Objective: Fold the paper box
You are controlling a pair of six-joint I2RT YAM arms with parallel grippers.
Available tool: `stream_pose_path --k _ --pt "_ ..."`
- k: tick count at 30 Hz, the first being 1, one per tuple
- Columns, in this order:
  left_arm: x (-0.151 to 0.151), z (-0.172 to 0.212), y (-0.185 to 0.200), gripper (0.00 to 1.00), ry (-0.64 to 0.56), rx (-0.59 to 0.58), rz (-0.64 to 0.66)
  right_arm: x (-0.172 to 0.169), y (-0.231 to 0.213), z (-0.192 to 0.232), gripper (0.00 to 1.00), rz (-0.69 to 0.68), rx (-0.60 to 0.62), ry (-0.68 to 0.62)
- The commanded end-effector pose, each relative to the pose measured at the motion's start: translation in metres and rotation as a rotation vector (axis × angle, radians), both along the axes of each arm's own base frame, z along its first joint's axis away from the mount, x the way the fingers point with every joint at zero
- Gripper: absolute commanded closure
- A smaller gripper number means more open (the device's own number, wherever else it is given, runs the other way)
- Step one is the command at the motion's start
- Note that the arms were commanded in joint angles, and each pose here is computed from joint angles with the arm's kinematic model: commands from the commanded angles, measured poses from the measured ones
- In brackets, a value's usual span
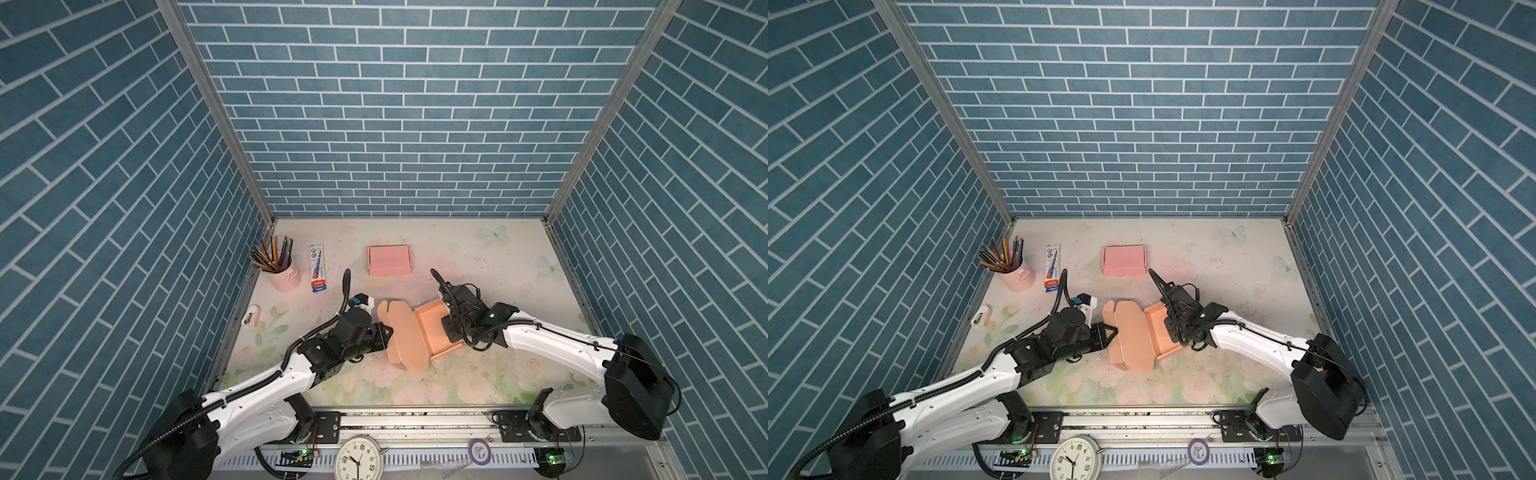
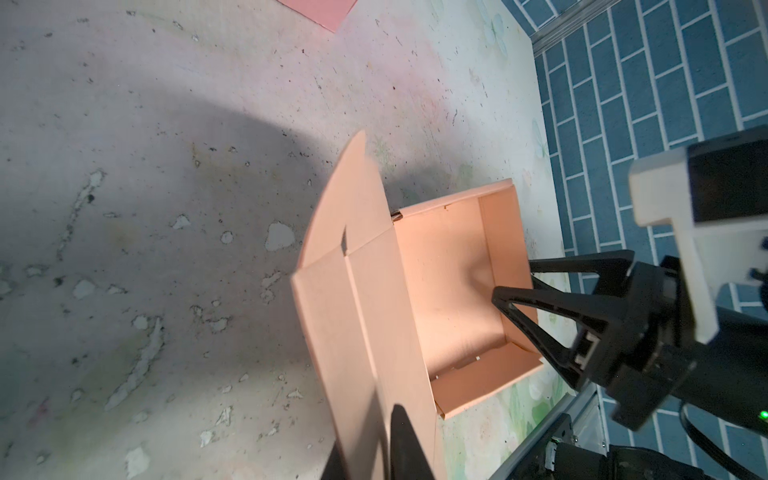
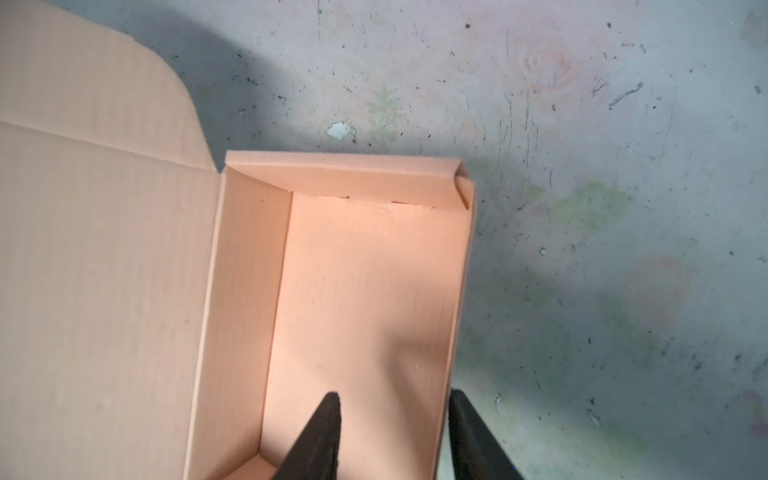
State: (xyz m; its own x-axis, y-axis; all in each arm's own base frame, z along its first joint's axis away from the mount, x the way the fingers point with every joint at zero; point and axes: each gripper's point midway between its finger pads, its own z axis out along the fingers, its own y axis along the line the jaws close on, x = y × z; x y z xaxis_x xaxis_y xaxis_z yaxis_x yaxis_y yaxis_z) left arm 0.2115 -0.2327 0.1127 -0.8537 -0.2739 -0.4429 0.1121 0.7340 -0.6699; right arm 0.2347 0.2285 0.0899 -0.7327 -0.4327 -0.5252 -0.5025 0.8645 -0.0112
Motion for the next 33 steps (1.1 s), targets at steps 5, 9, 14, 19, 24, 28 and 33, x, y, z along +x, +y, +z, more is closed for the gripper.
stream_pose_path --k 5,9,14,19,24,28,33 --pt "0.008 0.017 -0.004 0.89 -0.045 -0.021 0.017 -0.004 -0.015 0.016 0.54 -0.026 0.013 -0.079" --pt "0.008 0.017 -0.002 0.91 -0.051 -0.019 0.018 -0.007 -0.019 0.021 0.54 -0.027 0.043 -0.098" --pt "0.008 0.018 -0.002 0.94 -0.057 -0.014 0.014 -0.010 -0.015 0.043 0.54 0.004 0.118 -0.164" --pt "0.010 0.025 -0.002 0.96 -0.072 -0.014 0.021 -0.017 -0.001 0.074 0.53 0.087 0.265 -0.258" --pt "0.010 0.029 -0.003 0.97 -0.082 -0.023 0.016 -0.020 0.000 0.093 0.52 0.098 0.353 -0.318" --pt "0.009 0.031 -0.006 0.98 -0.090 -0.014 -0.016 -0.020 0.000 0.096 0.51 0.094 0.367 -0.321" --pt "0.009 0.038 -0.012 1.00 -0.116 0.021 -0.078 -0.023 0.013 0.103 0.49 0.151 0.403 -0.317"
